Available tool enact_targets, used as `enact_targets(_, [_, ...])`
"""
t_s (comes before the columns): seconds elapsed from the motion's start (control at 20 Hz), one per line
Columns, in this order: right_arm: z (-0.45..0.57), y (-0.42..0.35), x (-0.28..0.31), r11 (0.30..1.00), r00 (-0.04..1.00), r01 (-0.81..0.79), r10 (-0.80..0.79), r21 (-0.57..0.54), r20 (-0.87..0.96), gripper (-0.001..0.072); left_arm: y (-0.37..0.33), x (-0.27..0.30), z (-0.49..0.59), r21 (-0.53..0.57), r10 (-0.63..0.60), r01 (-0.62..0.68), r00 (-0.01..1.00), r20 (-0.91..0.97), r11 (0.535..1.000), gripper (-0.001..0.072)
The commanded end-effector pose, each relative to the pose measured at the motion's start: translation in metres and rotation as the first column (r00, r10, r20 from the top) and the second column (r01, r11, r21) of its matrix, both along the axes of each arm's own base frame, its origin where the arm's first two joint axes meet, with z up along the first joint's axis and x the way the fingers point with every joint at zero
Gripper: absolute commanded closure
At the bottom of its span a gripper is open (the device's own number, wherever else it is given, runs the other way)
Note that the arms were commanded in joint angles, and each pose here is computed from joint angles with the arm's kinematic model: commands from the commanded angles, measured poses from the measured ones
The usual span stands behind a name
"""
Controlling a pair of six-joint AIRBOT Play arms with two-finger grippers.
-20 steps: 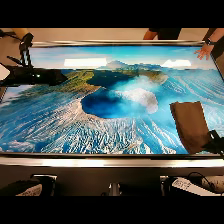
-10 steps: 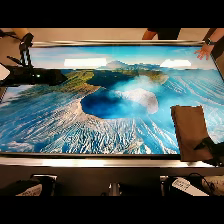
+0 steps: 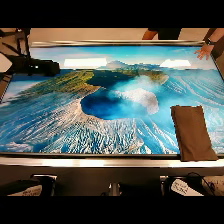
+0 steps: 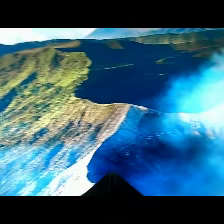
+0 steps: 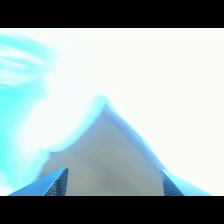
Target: Fold the shirts.
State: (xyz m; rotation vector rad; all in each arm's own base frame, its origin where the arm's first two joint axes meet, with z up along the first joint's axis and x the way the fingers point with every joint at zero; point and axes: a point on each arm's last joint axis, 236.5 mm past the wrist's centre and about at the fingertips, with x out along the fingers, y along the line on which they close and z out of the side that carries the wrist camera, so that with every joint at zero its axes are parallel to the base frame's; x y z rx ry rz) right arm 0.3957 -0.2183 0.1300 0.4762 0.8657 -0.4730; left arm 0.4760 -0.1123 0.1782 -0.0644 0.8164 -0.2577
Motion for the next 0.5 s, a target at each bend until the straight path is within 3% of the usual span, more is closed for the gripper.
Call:
enact_targets(0.0, [0.041, 0.138, 0.083, 0.937, 0.934, -0.325, 0.339, -0.128, 0.111, 0.0109, 0.048, 0.018, -0.030, 0.251, 0.201, -0.180, 0.978, -0.058, 0.951, 0.0681])
enact_targets(0.05, [0.015, 0.182, 0.083, 0.908, 0.911, -0.409, 0.412, -0.085, 0.022, 0.0111, 0.046, 0.006, -0.060, 0.267, 0.217, -0.166, 0.960, -0.177, 0.949, 0.0592])
enact_targets(0.1, [-0.019, 0.219, 0.072, 0.879, 0.876, -0.476, 0.472, -0.019, -0.097, 0.0111, 0.041, -0.017, -0.095, 0.285, 0.222, -0.125, 0.914, -0.339, 0.950, 0.0278])
enact_targets(0.15, [-0.051, 0.245, 0.056, 0.861, 0.837, -0.504, 0.506, 0.069, -0.208, 0.0111, 0.038, -0.041, -0.124, 0.308, 0.213, -0.065, 0.853, -0.476, 0.949, 0.0052])
enact_targets(0.2, [-0.078, 0.264, 0.037, 0.842, 0.784, -0.515, 0.539, 0.163, -0.309, 0.0111, 0.036, -0.059, -0.143, 0.323, 0.188, 0.000, 0.815, -0.548, 0.946, 0.0052])
enact_targets(0.3, [-0.106, 0.280, 0.011, 0.820, 0.709, -0.492, 0.573, 0.293, -0.412, 0.0112, 0.025, -0.062, -0.146, 0.300, 0.159, -0.005, 0.857, -0.491, 0.954, 0.0052])
enact_targets(0.45, [-0.110, 0.271, 0.009, 0.833, 0.704, -0.484, 0.553, 0.270, -0.446, 0.0102, 0.019, -0.055, -0.136, 0.258, 0.150, -0.049, 0.910, -0.386, 0.965, 0.0052])
